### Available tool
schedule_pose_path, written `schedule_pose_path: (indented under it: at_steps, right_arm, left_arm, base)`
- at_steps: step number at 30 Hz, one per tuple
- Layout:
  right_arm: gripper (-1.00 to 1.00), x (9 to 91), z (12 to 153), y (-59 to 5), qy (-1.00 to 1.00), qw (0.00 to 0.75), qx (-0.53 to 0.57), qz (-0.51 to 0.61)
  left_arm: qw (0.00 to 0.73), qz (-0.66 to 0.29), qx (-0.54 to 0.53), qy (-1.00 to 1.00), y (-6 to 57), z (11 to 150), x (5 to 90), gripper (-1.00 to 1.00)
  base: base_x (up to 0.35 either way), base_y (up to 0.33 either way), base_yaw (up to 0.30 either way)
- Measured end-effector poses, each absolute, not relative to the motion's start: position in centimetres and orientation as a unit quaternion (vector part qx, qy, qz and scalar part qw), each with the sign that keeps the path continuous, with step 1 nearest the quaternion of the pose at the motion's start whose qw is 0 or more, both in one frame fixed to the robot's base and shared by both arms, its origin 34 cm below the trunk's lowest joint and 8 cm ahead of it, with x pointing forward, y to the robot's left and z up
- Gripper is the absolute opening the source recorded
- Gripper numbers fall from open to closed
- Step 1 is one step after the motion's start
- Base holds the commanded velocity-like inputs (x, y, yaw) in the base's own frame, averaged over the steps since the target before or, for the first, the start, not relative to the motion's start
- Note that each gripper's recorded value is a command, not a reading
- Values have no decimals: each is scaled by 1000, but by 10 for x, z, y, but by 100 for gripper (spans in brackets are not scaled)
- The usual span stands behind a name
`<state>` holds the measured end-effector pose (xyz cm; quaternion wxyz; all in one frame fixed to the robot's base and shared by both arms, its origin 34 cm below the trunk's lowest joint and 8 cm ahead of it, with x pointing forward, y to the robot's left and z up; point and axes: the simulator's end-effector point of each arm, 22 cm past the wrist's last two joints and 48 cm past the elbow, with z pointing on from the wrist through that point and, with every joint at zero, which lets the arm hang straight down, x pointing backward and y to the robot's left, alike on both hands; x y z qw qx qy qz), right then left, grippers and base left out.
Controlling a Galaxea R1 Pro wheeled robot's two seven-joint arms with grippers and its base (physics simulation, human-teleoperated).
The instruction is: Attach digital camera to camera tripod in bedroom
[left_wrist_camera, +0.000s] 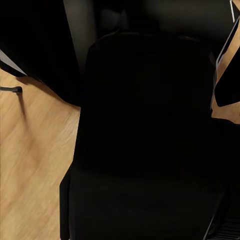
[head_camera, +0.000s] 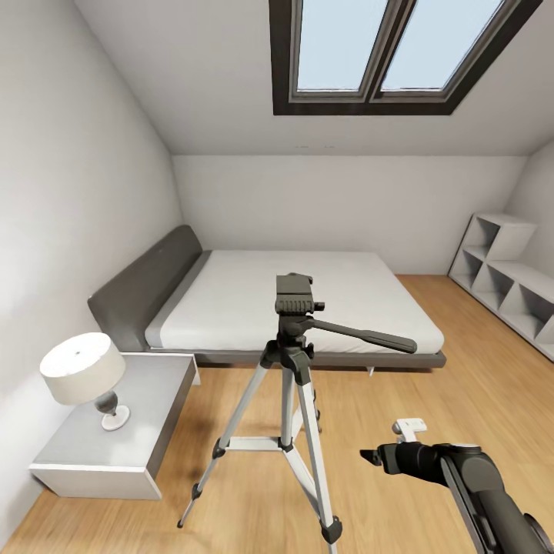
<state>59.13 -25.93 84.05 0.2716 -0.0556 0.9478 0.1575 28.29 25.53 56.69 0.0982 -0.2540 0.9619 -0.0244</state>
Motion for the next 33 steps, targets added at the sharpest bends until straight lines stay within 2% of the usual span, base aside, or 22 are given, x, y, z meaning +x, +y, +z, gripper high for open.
schedule_pose_path:
  at_steps: [23, 33]
  right_arm:
    - [100, 590, 839, -257, 949, 268, -62, 154]
    - [100, 590, 839, -256, 949, 268, -60, 157]
  left_arm:
    - [98, -25, -254, 962, 254, 567, 283, -100]
    - [98, -24, -256, 961, 255, 567, 283, -100]
  base:
    - [-107, 0, 0]
    - [-10, 0, 0]
